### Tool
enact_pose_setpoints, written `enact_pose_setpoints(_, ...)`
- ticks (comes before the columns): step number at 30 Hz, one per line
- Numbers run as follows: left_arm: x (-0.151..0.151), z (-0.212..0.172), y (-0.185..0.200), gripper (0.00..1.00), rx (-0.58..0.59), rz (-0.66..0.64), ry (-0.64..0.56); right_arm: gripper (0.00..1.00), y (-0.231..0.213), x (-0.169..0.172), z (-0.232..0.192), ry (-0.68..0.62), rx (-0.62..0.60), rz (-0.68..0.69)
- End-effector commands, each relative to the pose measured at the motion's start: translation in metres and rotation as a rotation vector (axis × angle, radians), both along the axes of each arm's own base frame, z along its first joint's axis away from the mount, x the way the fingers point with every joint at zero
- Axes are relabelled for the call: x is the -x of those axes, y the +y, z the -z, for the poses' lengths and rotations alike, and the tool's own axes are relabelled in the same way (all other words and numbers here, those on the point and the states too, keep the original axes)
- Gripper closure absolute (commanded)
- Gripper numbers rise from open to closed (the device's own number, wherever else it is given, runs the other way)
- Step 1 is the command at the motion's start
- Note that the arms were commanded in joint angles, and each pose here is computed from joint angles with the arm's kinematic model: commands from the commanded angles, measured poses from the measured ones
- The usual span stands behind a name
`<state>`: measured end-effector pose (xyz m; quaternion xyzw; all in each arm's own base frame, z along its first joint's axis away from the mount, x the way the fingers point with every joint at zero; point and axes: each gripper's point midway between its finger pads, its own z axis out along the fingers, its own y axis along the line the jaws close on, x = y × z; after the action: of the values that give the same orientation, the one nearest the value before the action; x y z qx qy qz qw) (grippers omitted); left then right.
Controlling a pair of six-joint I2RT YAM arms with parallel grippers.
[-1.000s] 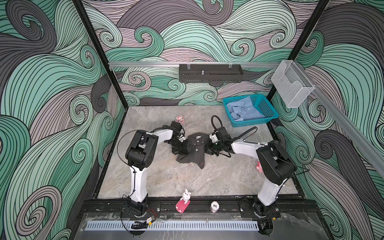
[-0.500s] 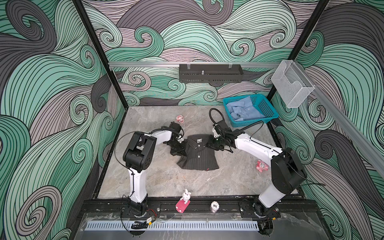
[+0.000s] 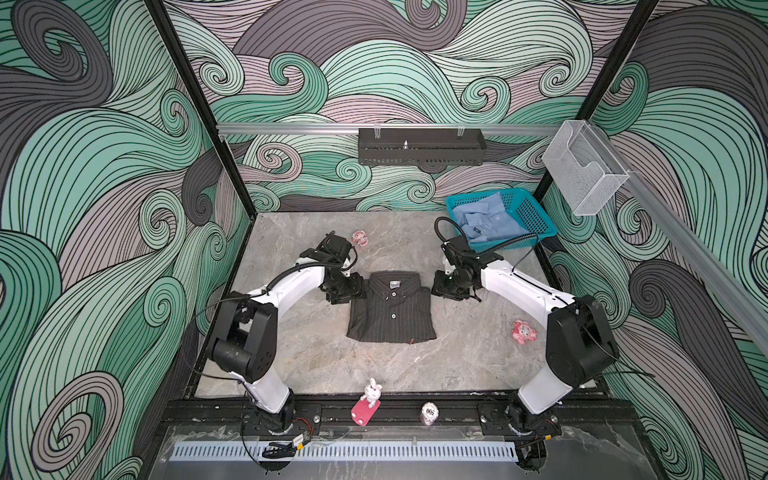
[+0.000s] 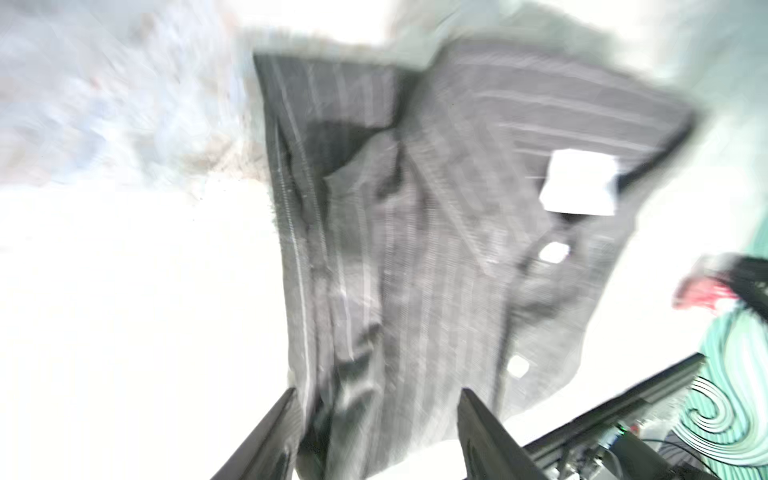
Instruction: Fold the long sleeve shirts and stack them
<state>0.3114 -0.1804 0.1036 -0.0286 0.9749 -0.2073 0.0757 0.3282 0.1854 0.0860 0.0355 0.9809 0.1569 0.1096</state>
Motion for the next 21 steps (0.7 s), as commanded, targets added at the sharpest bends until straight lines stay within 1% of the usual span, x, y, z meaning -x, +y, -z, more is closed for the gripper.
enact_pose_setpoints(1, 0.003, 0.003, -0.006, 0.40, 0.041, -0.006, 0.045, 0.55, 0.019, -0.013, 0.002, 0.007, -0.122, -0.053)
enact_pose_setpoints(4, 0.001, 0.022, -0.014, 0.42, 0.071, -0.015, 0.103, 0.52, 0.019, -0.021, 0.013, 0.029, -0.166, -0.043)
enact_pose_setpoints(6, -0.005, 0.031, -0.016, 0.41, 0.068, -0.022, 0.110, 0.49, 0.021, -0.025, 0.020, 0.043, -0.197, -0.043)
enact_pose_setpoints(10, -0.018, 0.049, -0.012, 0.42, 0.002, -0.032, 0.129, 0.47, 0.030, -0.028, 0.034, 0.080, -0.247, -0.057)
enact_pose_setpoints(12, -0.023, 0.058, -0.012, 0.44, -0.013, -0.031, 0.143, 0.47, 0.032, -0.028, 0.040, 0.095, -0.258, -0.061)
enact_pose_setpoints(15, -0.026, 0.071, -0.007, 0.57, -0.057, -0.034, 0.173, 0.48, 0.035, -0.027, 0.048, 0.112, -0.272, -0.062)
enact_pose_setpoints(17, -0.027, 0.074, 0.001, 0.73, -0.094, -0.048, 0.168, 0.53, 0.037, -0.028, 0.052, 0.115, -0.291, -0.067)
enact_pose_setpoints(18, -0.027, 0.073, 0.003, 0.82, -0.099, -0.050, 0.168, 0.58, 0.038, -0.028, 0.052, 0.117, -0.302, -0.070)
enact_pose_setpoints(19, -0.026, 0.071, 0.006, 0.93, -0.103, -0.050, 0.166, 0.66, 0.040, -0.028, 0.052, 0.113, -0.315, -0.078)
enact_pose_setpoints(20, -0.026, 0.068, 0.009, 1.00, -0.106, -0.050, 0.156, 0.75, 0.042, -0.028, 0.049, 0.106, -0.329, -0.088)
enact_pose_setpoints(21, -0.026, 0.064, 0.011, 1.00, -0.108, -0.052, 0.143, 0.81, 0.044, -0.029, 0.047, 0.097, -0.339, -0.094)
